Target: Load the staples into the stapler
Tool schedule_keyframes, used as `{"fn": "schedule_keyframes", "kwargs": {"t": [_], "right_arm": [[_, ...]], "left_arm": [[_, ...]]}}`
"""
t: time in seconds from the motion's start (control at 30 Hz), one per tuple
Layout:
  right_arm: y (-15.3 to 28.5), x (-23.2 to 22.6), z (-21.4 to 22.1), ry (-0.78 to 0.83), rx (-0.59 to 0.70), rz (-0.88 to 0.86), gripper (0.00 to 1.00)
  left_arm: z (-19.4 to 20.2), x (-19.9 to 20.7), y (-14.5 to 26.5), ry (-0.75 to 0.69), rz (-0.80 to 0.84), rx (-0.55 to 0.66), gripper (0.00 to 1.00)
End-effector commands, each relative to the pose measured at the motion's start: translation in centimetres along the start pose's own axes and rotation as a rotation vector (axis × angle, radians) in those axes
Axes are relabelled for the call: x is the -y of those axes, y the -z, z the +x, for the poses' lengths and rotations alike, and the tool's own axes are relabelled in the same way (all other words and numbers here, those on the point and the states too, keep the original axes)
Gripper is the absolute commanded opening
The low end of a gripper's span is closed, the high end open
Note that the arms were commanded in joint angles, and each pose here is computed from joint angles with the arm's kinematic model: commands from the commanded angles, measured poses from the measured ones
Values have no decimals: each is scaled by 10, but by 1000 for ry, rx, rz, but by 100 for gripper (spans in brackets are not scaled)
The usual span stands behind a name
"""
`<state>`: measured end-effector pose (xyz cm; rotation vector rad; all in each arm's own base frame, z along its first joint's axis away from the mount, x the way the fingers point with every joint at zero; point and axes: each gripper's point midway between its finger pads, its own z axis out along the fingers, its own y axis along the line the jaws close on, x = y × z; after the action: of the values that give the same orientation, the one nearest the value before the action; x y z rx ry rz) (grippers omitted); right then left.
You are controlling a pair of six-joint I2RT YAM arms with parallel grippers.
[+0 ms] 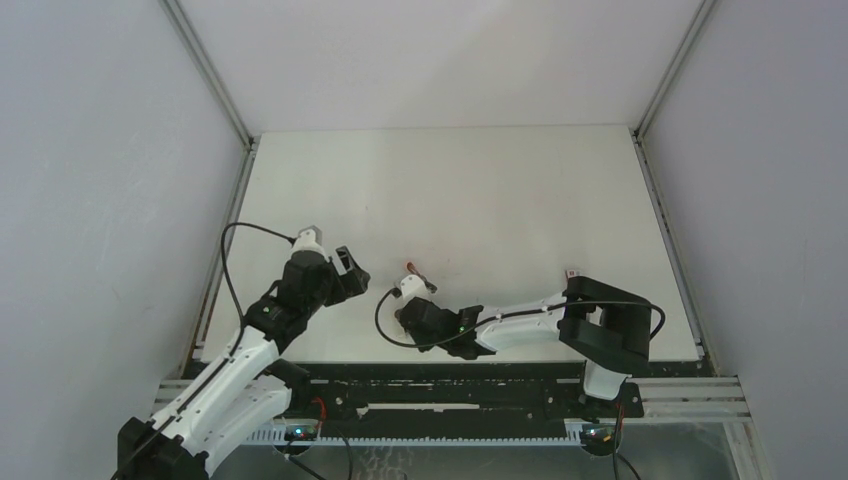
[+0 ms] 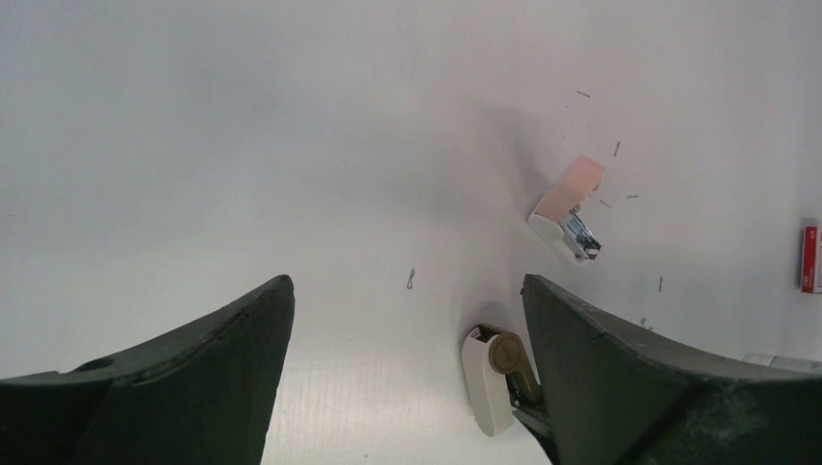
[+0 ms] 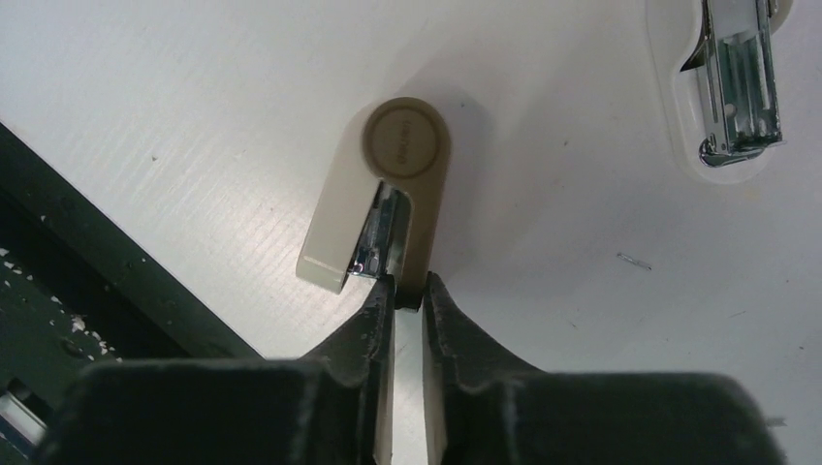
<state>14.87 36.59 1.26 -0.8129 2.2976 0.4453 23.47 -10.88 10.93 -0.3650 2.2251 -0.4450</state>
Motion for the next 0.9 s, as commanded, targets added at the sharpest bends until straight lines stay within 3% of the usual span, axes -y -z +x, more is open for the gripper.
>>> {"fn": "schedule_keyframes", "kwargs": {"t": [0.0,0.17,0.3,0.47,0.63,0.87], "right_arm": [[9,-4,-26,-4,65,-25,1],[39,-2,-43,37,75,-171,0],[72,11,-43,26,18,-342,0],[113,43,-29,-127,-121,-506,0],[149,58,-20,-319,-219,-675,0],[158,43,-1,-411,-322,-772,0]], "left_arm": [[-9,8,2,-71,70,52,91],[-23,26,9,-143,168,109,91],[-32,61,13,-208,346,180,89],[-28,115,34,-451,561,349,88],[8,166,70,-677,870,476,86],[73,187,86,-927,1046,432,81]]}}
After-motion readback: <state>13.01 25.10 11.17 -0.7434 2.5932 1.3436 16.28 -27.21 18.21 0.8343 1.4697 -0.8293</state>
